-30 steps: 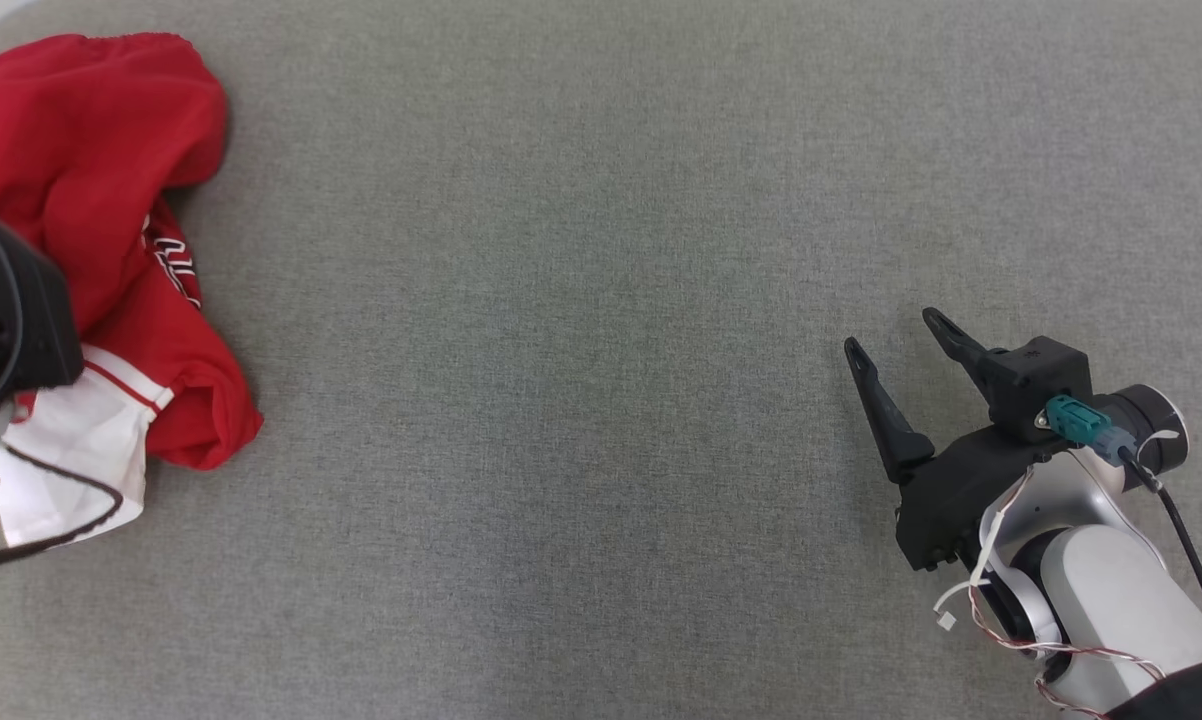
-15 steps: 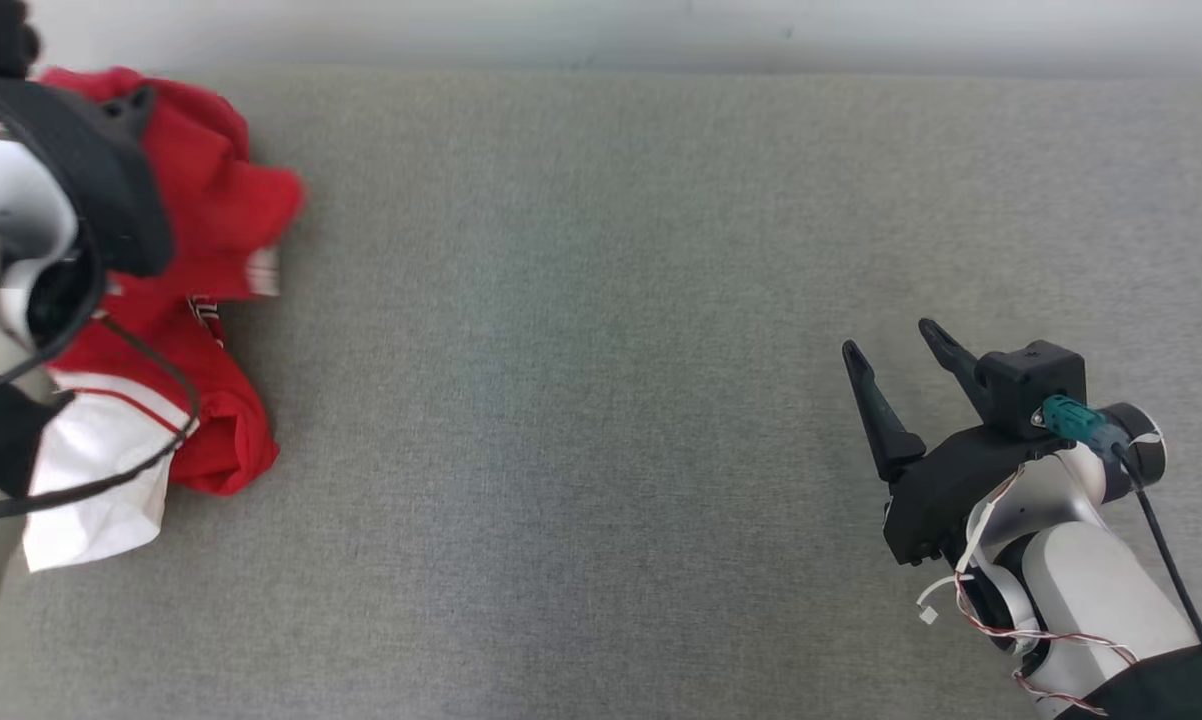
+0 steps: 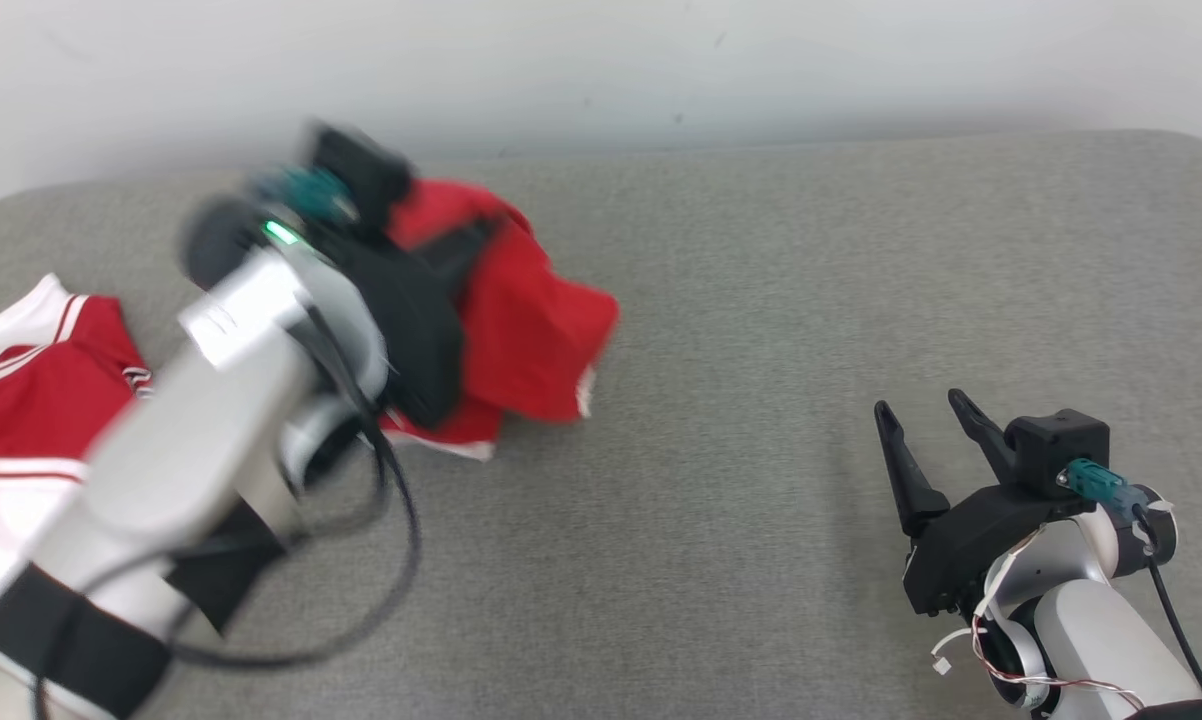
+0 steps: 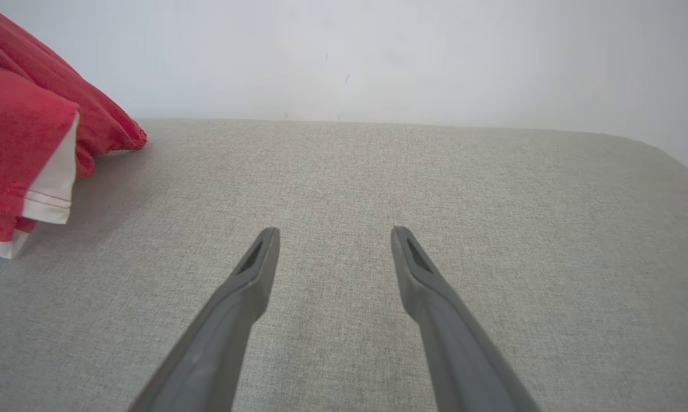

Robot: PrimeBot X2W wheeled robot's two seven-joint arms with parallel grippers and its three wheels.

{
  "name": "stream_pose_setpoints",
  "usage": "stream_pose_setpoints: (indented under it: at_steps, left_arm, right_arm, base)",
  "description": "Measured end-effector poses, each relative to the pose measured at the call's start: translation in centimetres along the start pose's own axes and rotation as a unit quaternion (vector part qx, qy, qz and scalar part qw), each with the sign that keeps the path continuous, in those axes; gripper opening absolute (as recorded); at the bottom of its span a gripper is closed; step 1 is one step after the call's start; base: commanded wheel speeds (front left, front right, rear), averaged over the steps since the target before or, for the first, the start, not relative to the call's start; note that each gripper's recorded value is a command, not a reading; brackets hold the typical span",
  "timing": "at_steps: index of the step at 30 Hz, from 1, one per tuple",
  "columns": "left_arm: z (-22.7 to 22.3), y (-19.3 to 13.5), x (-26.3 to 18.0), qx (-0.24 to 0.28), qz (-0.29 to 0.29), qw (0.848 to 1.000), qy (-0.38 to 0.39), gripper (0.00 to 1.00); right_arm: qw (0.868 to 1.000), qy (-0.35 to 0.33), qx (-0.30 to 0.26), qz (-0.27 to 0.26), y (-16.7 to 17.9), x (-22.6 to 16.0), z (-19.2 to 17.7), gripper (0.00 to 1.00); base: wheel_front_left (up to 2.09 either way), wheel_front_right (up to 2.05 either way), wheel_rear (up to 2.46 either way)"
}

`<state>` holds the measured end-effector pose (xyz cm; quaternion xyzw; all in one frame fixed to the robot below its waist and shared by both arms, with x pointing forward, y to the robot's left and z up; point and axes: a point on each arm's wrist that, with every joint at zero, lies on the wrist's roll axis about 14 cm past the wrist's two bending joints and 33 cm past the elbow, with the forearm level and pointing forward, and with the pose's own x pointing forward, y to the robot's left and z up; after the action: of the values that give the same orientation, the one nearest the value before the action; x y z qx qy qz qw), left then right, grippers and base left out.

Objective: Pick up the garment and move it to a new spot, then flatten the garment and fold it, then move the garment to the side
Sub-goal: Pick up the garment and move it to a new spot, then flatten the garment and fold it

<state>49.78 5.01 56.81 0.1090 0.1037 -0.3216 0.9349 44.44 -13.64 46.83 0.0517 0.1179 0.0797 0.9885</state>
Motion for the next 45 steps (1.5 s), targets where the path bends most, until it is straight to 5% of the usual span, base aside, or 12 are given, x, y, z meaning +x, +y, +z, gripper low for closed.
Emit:
stream_pose_setpoints:
  at_steps: [5,12,17,18,19,20,25,33,38,45]
  left_arm:
    - [-0.4,-8.9,0.0,-0.002,-0.116,0.993,-0.014,0.00]
    - [-2.0,-20.2,-3.7,-0.035,-0.258,0.965,-0.016,0.00]
    - [-6.2,-22.0,-5.2,-0.117,-0.257,0.959,0.034,0.00]
    - [-6.8,-22.2,-5.2,-0.138,-0.251,0.957,0.038,0.18]
    - [-7.3,-22.3,-5.2,-0.153,-0.245,0.956,0.042,0.77]
    - [-7.8,-22.5,-5.2,-0.165,-0.241,0.955,0.048,1.00]
    - [-6.8,-22.1,-4.8,-0.199,-0.224,0.954,0.025,1.00]
    - [-4.4,-15.9,-4.9,-0.210,-0.127,0.969,-0.044,1.00]
    - [-8.0,-12.3,-5.7,-0.189,-0.059,0.980,-0.002,1.00]
    - [-12.3,-13.0,-6.9,-0.213,-0.046,0.974,0.055,1.00]
  right_arm:
    - [0.999,-0.021,0.007,-0.026,-1.8,-1.3,1.0,1.00]
    - [0.999,-0.022,0.011,-0.048,-3.1,-2.7,0.4,1.00]
    - [0.999,-0.025,0.016,-0.027,-1.3,-2.5,0.4,1.00]
    - [0.999,-0.026,0.016,-0.024,-1.1,-2.4,0.5,1.00]
    - [0.999,-0.026,0.015,-0.020,-0.8,-2.2,0.4,1.00]
    - [0.999,-0.025,0.015,-0.017,-0.6,-2.2,0.4,1.00]
    - [1.000,-0.021,0.014,-0.013,-0.3,-2.0,0.2,1.00]
    - [0.999,-0.030,0.018,-0.003,0.7,-2.3,0.7,1.00]
    - [0.999,-0.031,0.019,0.000,0.8,-2.4,0.7,1.00]
    - [0.999,-0.032,0.022,-0.003,0.6,-2.4,0.8,1.00]
  base:
    - [0.00,0.00,0.00]
    - [0.00,0.00,0.00]
    - [0.00,0.00,0.00]
    - [0.00,0.00,0.00]
    - [0.00,0.00,0.00]
    - [0.00,0.00,0.00]
    - [0.00,0.00,0.00]
    - [0.00,0.00,0.00]
    - [0.00,0.00,0.00]
    - [0.00,0.00,0.00]
